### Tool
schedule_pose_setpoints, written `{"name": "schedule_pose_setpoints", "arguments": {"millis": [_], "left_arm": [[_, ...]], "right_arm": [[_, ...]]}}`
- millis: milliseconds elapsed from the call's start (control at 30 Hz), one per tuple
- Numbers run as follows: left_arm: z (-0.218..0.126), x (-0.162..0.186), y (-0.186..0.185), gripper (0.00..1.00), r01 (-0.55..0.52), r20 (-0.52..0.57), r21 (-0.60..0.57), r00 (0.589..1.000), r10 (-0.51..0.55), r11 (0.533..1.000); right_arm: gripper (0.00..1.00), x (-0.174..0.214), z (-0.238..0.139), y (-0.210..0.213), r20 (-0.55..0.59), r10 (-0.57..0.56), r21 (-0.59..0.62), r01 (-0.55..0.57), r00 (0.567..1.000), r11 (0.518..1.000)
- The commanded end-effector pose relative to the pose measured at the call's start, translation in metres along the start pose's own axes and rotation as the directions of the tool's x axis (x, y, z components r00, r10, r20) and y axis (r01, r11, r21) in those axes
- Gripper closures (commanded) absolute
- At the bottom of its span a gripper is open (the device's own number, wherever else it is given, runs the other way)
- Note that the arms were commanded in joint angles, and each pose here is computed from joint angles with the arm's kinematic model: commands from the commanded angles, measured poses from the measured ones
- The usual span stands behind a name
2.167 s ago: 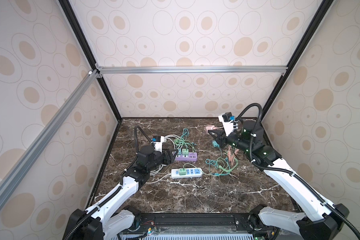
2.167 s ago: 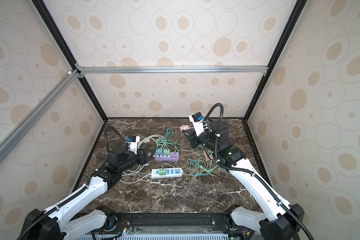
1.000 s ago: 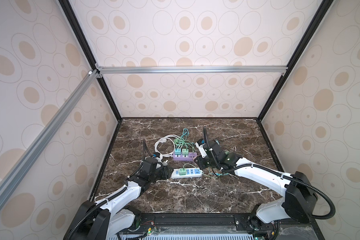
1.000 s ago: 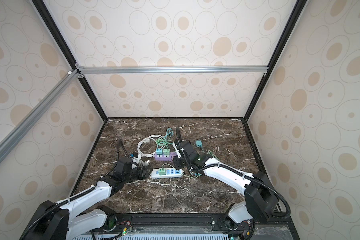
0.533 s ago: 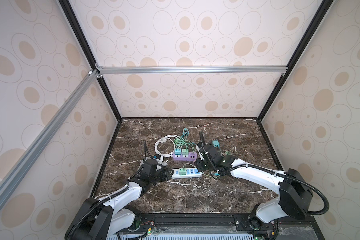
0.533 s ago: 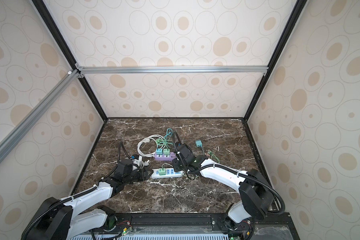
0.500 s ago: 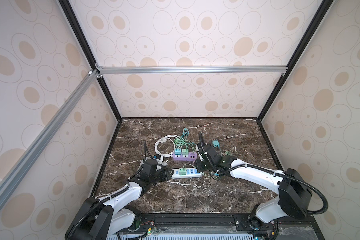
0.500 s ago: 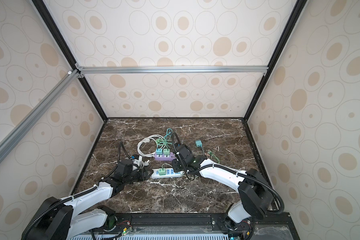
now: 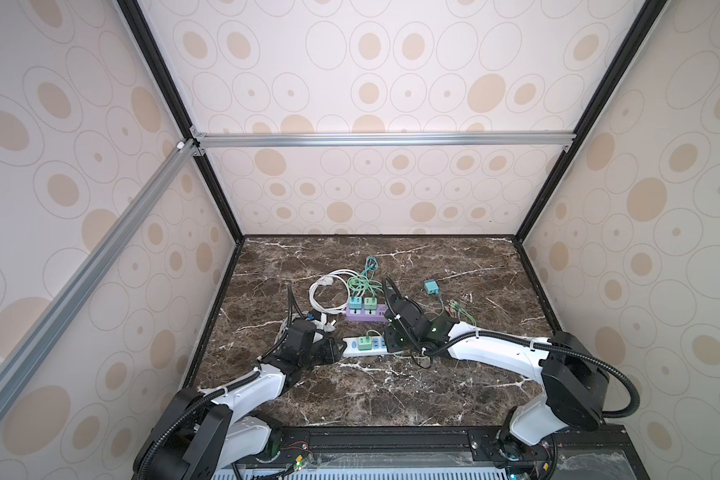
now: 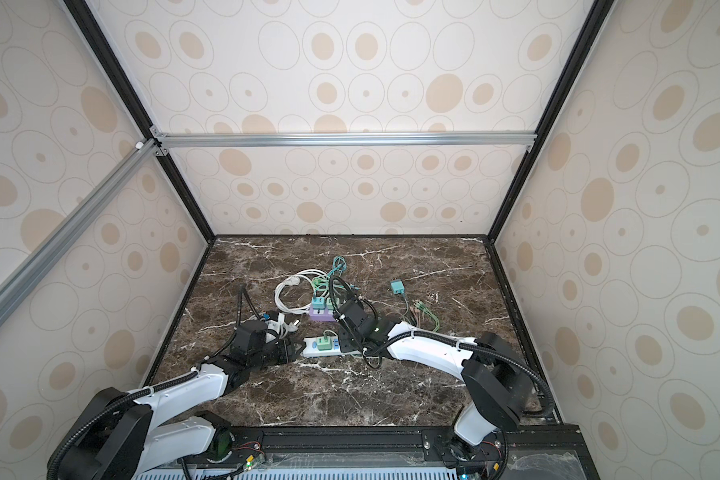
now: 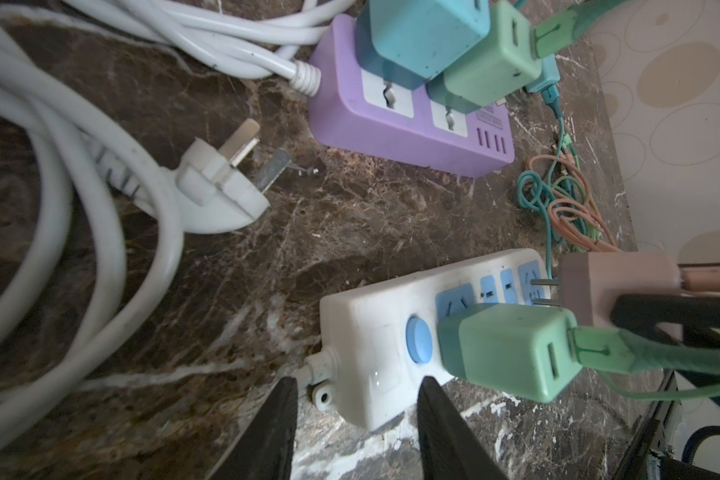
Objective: Insert the plug
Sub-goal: 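Align the pink charger prongs over a white strip socket with the right gripper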
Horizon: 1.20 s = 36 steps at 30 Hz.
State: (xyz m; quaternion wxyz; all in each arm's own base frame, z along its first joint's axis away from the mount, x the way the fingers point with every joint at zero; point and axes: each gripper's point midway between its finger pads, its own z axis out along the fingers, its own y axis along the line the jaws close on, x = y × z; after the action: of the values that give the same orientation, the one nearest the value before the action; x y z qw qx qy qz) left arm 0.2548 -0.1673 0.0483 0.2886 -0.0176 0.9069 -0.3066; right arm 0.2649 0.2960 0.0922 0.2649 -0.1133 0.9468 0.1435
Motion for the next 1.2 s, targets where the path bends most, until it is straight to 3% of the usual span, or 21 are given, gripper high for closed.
{"name": "schedule_pose_setpoints", "arguments": {"millis": [0, 1167], "left_arm": [[0.002, -0.002, -0.004, 0.54, -0.010, 0.010, 0.020, 1.000, 0.010, 1.000], [0.009, 0.002, 0.000, 0.57, -0.018, 0.010, 0.025, 1.000, 0.018, 1.000]], "right_arm": [[0.95, -0.004, -0.001, 0.001, 0.011, 0.022, 0.034, -0.022, 1.000, 0.999], [0.96, 0.003, 0.002, 0.007, -0.020, 0.043, 0.059, -0.042, 0.999, 0.997]]}}
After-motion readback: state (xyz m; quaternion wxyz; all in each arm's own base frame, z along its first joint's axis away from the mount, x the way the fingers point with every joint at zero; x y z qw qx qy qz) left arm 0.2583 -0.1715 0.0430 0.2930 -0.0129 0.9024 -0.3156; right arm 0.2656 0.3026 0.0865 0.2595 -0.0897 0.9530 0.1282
